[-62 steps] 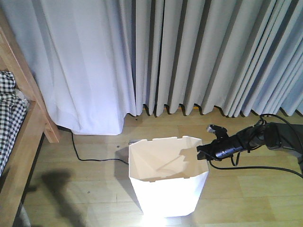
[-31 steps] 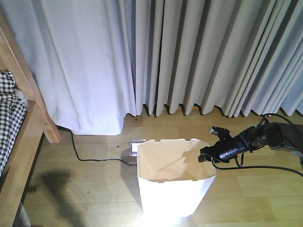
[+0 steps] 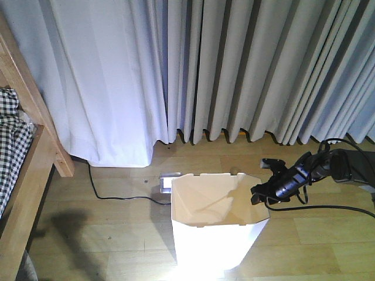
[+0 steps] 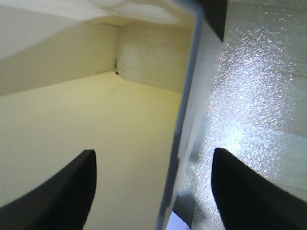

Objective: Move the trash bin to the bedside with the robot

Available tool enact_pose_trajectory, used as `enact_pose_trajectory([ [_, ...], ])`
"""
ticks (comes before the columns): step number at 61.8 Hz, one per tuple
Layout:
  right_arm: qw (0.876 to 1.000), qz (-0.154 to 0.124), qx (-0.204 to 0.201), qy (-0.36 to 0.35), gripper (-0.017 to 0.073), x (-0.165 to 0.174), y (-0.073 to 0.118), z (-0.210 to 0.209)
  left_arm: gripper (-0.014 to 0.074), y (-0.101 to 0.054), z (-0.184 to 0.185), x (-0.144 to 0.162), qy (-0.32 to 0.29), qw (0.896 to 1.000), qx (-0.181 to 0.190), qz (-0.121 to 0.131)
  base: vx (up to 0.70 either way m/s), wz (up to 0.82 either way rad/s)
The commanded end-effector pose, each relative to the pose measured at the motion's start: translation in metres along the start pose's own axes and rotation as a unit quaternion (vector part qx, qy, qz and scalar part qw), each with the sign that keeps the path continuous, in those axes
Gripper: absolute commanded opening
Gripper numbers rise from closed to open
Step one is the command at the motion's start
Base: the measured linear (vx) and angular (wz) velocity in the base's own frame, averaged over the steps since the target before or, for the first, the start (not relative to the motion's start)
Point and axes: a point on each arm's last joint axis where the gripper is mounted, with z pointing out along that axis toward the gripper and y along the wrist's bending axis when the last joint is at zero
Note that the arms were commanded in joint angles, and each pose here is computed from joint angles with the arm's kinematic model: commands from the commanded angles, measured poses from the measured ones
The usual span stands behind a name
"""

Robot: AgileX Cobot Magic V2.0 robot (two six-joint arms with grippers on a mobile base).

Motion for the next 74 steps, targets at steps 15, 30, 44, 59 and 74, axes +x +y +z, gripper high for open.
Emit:
enact_pose_trajectory([
  [15,0.999,-0.02,-0.034,0.009,0.0489,-0.02,0.012,-0.034,-0.0006,-0.002,0.002,0.002,-0.028,1.0,0.006,-0.005,0.0,0.0],
  [30,1.0,0.022,-0.006,-0.014,0.0489,-0.029,0.003,-0.053,-0.0006,-0.002,0.002,0.002,-0.028,1.0,0.006,-0.005,0.0,0.0],
  [44,0.993,0.072,0.081,-0.041,0.0489,-0.019,-0.003,-0.082,-0.0006,-0.002,0.002,0.002,-0.028,1.0,0.006,-0.005,0.0,0.0],
  [59,0.981,0.079,0.152,-0.093,0.0489,0.015,0.019,-0.132,-0.0006,-0.002,0.002,0.002,-0.028,1.0,0.006,-0.005,0.0,0.0],
  [74,0.973,0.036,0.18,-0.138,0.0489,0.042,0.06,-0.224,-0.0006,-0.002,0.002,0.002,-0.028,1.0,0.006,-0.005,0.0,0.0],
])
